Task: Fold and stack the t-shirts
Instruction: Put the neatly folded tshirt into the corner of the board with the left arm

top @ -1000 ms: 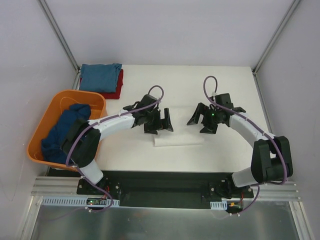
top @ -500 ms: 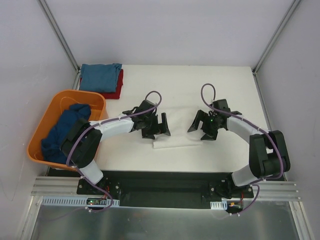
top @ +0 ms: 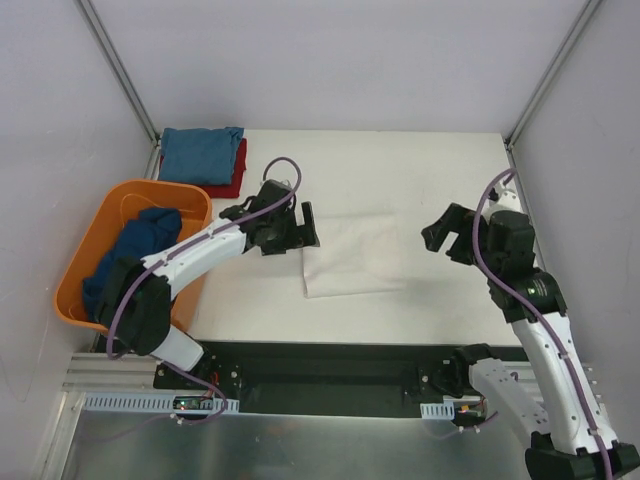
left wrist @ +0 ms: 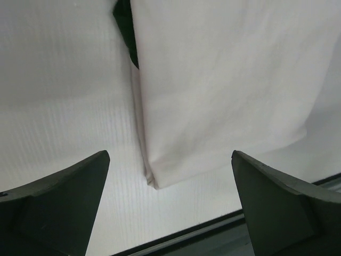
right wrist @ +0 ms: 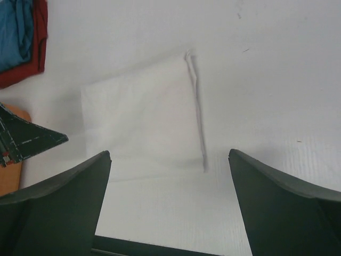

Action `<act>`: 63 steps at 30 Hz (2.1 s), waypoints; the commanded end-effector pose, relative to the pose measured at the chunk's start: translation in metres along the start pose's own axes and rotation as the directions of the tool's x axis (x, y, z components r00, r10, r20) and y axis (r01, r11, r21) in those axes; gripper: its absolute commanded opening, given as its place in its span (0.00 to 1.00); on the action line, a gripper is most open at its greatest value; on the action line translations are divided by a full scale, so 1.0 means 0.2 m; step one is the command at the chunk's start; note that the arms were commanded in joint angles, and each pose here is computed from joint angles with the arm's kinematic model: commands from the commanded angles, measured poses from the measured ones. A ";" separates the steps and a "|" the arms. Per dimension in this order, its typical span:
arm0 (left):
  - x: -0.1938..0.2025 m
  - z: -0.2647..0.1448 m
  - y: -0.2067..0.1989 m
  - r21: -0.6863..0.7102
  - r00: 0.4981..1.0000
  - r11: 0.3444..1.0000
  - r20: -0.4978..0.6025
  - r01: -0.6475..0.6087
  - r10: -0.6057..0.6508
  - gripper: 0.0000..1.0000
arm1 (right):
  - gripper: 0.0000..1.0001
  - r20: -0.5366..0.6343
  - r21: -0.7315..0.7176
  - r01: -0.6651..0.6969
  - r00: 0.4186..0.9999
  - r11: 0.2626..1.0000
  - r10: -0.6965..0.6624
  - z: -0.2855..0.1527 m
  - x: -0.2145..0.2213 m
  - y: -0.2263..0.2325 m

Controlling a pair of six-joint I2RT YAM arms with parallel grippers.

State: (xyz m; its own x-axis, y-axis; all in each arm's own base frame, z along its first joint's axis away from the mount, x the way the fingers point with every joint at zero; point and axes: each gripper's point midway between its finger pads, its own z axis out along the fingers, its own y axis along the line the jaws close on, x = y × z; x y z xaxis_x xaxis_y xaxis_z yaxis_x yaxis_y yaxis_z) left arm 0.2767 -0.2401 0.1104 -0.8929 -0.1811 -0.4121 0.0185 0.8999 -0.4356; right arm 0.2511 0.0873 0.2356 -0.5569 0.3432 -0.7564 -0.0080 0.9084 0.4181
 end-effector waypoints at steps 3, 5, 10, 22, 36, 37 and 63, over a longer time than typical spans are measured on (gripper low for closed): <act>-0.10 0.15 0.09 -0.093 0.999 0.996 -0.045 -0.007 0.003 0.99 | 0.97 -0.010 0.193 0.067 0.998 0.979 -0.066 -0.14 0.09 -0.23; -0.07 0.22 0.10 -0.102 0.996 0.995 -0.089 0.001 -0.010 0.99 | 0.97 0.000 0.212 0.078 0.997 0.974 -0.080 -0.17 0.08 -0.25; 0.00 0.33 0.07 -0.087 0.982 0.996 -0.183 0.026 -0.042 0.86 | 0.97 0.017 0.223 0.088 0.995 0.971 -0.094 -0.21 0.10 -0.27; 0.21 0.53 0.08 -0.190 0.954 0.982 -0.293 0.005 -0.061 0.33 | 0.97 0.097 0.164 0.086 0.990 0.983 -0.103 -0.19 0.08 -0.25; -0.55 0.31 0.26 -0.643 0.913 0.680 -0.075 -0.352 0.402 0.00 | 0.97 0.026 0.189 0.129 0.990 0.973 -0.136 -0.03 0.14 -0.29; -0.63 0.26 0.29 -0.687 0.898 0.633 -0.066 -0.356 0.434 0.00 | 0.97 0.030 0.194 0.126 0.990 0.973 -0.134 -0.03 0.14 -0.30; -1.87 -0.50 0.59 -0.849 0.689 0.393 0.048 -0.352 0.723 0.00 | 0.97 -0.003 0.243 0.108 0.994 0.964 -0.110 0.02 0.15 -0.38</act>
State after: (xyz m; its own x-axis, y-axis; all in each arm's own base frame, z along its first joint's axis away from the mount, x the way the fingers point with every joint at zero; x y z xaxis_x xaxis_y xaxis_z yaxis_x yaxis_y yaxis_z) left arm 0.5567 -0.0308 0.2376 -0.6826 0.4419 -0.5821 -0.0342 0.7763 0.6295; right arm 0.2315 0.0300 0.1706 -0.5852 0.2418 -0.7740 0.1468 0.9703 0.1922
